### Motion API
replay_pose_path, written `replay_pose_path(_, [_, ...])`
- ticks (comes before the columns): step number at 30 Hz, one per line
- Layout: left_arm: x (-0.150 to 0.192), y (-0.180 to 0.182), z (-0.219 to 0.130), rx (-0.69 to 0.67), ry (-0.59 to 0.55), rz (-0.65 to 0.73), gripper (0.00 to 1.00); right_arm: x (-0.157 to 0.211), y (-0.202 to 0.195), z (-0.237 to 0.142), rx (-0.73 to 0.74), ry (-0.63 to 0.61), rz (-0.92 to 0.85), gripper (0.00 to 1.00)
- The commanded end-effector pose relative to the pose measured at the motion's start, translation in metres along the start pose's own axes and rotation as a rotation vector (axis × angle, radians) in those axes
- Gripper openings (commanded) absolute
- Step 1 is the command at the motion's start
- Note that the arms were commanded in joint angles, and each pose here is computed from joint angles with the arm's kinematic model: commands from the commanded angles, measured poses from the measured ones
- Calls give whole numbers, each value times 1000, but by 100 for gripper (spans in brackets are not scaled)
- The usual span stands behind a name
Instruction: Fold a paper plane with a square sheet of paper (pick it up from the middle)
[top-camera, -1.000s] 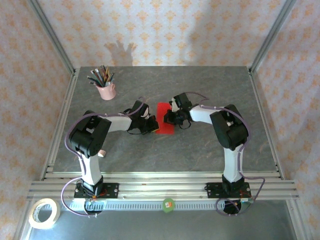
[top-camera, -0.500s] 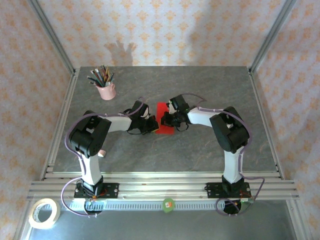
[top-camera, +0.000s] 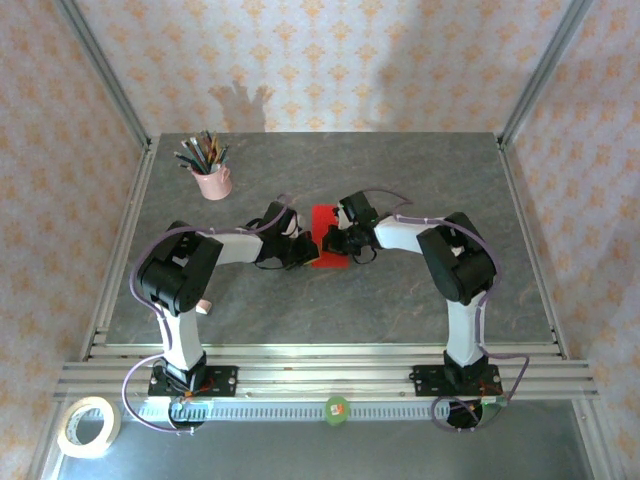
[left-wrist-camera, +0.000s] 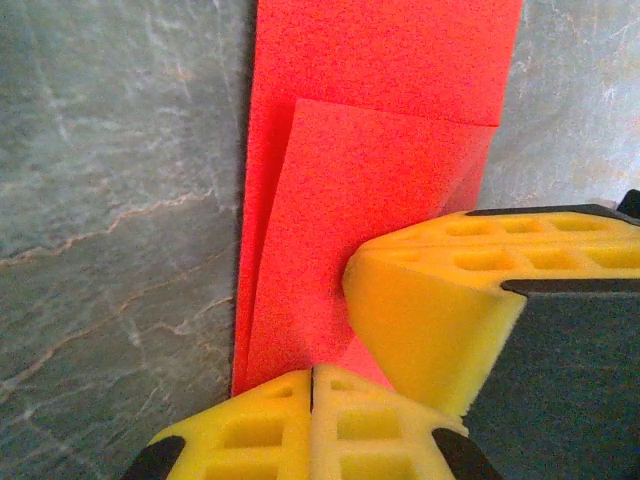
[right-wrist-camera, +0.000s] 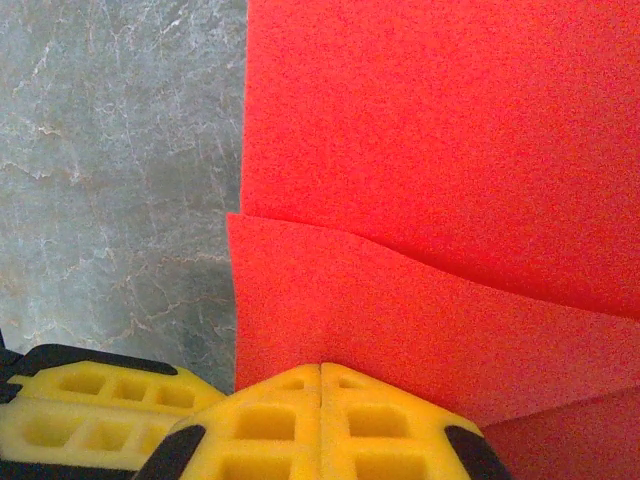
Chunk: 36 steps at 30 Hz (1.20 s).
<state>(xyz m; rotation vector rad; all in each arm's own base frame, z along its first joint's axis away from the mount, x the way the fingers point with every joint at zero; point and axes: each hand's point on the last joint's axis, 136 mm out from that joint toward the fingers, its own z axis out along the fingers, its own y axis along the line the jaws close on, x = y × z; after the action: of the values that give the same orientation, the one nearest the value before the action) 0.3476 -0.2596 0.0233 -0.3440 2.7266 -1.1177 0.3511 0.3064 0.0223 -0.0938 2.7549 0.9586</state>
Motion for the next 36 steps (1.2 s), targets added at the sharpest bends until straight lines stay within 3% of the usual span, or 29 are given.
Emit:
replay_pose_path(1, [1,0,-3,-13,-6,-4,0,18,-33,13,103,42,24,1])
replay_pose_path(10, [20,58,-2,-240,22,-68,0,-12,-45,1,115,-20,28,1])
replay_pose_path(17, [27,64,-2,-238,33,-83,0,-60,-99,-24,162,-126,117,1])
replay_pose_path(22, [18,46,-4,-185,20,-50,0,-84,-99,-44,156,-213,168,2])
replay_pose_path(29, [-12,-24,-17,9,-50,14,0,-88,-69,-76,56,-299,180,7])
replay_pose_path(33, [-26,-54,-27,80,-96,44,5,-80,-65,-84,39,-307,202,13])
replay_pose_path(36, [-31,-54,-25,74,-113,40,13,-69,-52,-84,-46,-288,239,19])
